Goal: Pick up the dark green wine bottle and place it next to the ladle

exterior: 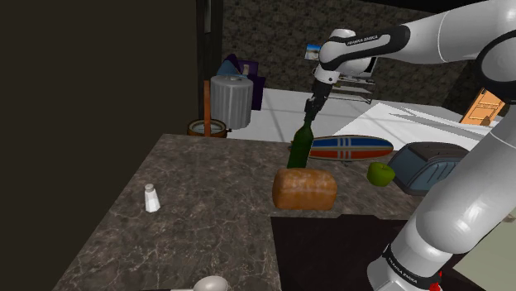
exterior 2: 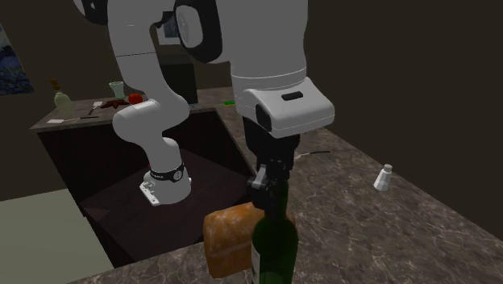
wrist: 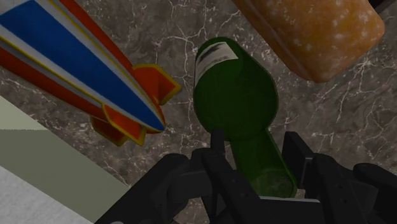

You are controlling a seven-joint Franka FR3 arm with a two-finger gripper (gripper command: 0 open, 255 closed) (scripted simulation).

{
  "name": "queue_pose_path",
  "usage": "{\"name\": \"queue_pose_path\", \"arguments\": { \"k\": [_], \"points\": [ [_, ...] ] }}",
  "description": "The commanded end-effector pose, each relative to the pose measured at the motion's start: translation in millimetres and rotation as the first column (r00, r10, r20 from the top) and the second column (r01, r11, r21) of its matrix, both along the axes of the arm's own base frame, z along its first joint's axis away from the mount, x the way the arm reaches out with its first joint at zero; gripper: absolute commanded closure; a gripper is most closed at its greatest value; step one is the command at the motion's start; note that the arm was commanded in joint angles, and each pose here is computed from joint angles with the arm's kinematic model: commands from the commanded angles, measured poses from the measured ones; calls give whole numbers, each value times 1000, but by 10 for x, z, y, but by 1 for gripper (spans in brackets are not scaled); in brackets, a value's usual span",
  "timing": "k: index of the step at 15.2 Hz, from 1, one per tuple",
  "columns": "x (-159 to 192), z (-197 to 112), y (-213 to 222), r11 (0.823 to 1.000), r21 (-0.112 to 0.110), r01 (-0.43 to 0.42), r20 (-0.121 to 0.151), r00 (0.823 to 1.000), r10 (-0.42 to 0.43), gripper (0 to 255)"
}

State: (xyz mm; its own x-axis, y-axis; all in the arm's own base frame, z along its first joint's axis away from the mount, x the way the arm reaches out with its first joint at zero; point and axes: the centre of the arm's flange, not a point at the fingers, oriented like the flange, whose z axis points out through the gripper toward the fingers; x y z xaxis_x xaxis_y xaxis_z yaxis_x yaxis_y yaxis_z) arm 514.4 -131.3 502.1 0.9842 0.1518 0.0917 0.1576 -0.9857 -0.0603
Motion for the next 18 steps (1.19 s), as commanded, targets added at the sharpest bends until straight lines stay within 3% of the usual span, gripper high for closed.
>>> {"name": "queue_pose_path", "arguments": {
  "k": [1, 11, 18],
  "points": [
    [-1, 108, -3, 1000, 0, 0, 0, 1000, 0, 255],
    [-1, 616, -3, 1000, 0, 0, 0, 1000, 0, 255],
    [-29, 618, 921, 1000, 0, 0, 0, 1000, 0, 255]
  ]
}}
